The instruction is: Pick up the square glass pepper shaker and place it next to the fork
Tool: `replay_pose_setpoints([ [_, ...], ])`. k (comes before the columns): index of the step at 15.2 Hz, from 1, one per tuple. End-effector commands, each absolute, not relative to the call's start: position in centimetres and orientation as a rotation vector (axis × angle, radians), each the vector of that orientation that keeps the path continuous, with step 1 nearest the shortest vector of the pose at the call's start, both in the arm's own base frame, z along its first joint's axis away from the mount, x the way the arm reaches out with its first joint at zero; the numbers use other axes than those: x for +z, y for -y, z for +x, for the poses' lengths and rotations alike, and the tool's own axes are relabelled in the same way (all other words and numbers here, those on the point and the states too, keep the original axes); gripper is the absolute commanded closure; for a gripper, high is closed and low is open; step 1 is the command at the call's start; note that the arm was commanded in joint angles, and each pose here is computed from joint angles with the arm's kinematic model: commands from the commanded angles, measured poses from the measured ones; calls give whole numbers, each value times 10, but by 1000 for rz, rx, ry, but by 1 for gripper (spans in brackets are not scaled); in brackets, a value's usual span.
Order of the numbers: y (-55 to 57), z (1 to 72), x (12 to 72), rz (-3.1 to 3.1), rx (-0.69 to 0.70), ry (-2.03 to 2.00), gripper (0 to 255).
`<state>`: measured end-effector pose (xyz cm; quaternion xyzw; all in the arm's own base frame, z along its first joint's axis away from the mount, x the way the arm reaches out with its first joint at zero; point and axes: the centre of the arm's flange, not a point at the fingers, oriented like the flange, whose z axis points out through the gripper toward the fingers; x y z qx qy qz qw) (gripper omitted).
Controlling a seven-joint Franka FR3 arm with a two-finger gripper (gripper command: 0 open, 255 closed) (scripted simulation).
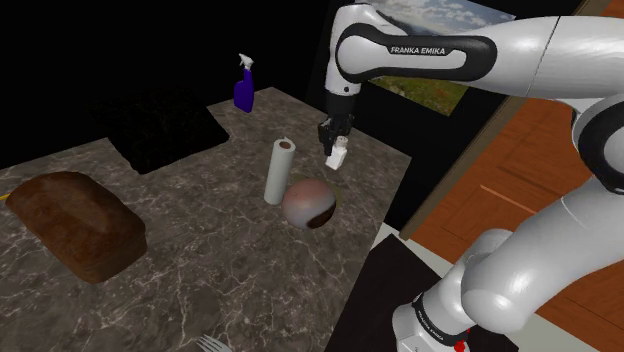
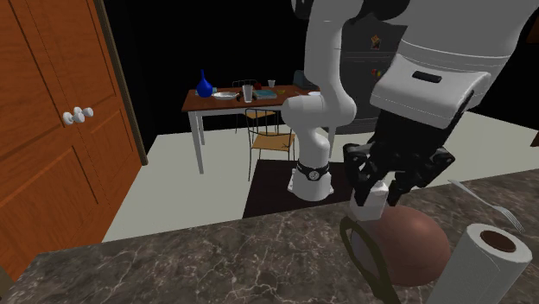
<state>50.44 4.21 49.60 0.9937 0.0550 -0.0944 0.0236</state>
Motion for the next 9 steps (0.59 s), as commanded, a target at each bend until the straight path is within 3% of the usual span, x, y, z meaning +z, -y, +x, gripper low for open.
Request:
replay_pose_setpoints([
  [1, -69, 496, 495, 3076, -293, -168, 255],
  [9, -168, 460, 495, 3076, -293, -168, 255],
])
